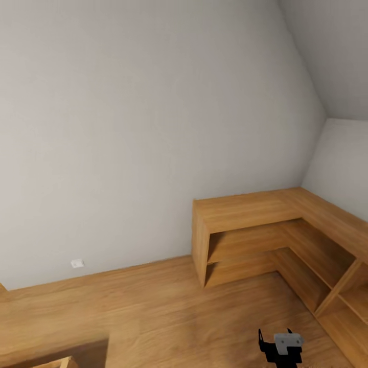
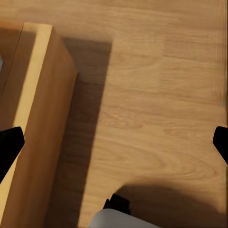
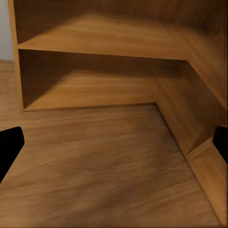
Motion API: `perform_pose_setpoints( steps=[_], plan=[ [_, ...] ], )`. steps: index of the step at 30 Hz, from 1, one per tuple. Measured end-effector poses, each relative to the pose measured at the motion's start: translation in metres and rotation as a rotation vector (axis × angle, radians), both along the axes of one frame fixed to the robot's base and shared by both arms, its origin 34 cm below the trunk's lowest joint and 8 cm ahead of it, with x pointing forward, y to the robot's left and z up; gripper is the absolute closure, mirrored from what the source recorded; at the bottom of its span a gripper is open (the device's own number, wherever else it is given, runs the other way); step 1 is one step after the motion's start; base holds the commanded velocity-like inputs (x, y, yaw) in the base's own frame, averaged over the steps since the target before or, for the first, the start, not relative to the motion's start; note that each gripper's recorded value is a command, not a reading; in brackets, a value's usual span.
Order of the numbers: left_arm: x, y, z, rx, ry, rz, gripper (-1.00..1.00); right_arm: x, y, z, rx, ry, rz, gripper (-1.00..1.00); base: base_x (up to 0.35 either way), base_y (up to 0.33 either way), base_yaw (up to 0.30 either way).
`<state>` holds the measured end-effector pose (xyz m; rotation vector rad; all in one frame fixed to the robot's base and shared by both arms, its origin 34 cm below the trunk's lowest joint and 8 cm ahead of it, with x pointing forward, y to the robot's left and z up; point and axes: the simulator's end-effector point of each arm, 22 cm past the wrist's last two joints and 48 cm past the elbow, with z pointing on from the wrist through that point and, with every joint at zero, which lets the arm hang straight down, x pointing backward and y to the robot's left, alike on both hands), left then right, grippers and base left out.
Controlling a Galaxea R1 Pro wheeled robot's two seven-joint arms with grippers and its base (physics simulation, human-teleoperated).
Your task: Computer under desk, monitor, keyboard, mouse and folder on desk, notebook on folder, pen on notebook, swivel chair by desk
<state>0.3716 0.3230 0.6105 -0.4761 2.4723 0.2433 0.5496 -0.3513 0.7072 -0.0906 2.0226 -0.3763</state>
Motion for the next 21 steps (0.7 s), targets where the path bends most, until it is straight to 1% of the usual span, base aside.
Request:
perform_pose_setpoints(
  steps=[2,6,8,12,21],
  plan=[
    [0.0008,0.0000,0.0006,0.000,-0.003,0.000,-1.00,0.0003,0.0007,0.0005,0.001,-0.001,0.002,-1.00,0.018,0.000,-0.245],
    [0.0027,-0.0043,0.0013,0.000,-0.006,-0.019,-1.00,0.0010,0.0014,0.0018,0.003,-0.004,0.004,-1.00,0.023,0.000,-0.245],
    [0.0035,-0.0063,0.0018,0.000,-0.007,-0.030,-1.00,0.0014,0.0016,0.0027,0.003,-0.006,0.005,-1.00,0.162,0.000,-0.245],
    [0.0049,-0.0083,0.0028,0.001,-0.011,-0.039,-1.00,0.0020,0.0017,0.0043,0.004,-0.009,0.005,-1.00,0.266,0.000,-0.245],
    [0.0079,-0.0092,0.0050,0.000,-0.020,-0.042,-1.00,0.0043,0.0018,0.0083,0.004,-0.019,0.006,-1.00,0.319,0.000,-0.245]
  ],
)
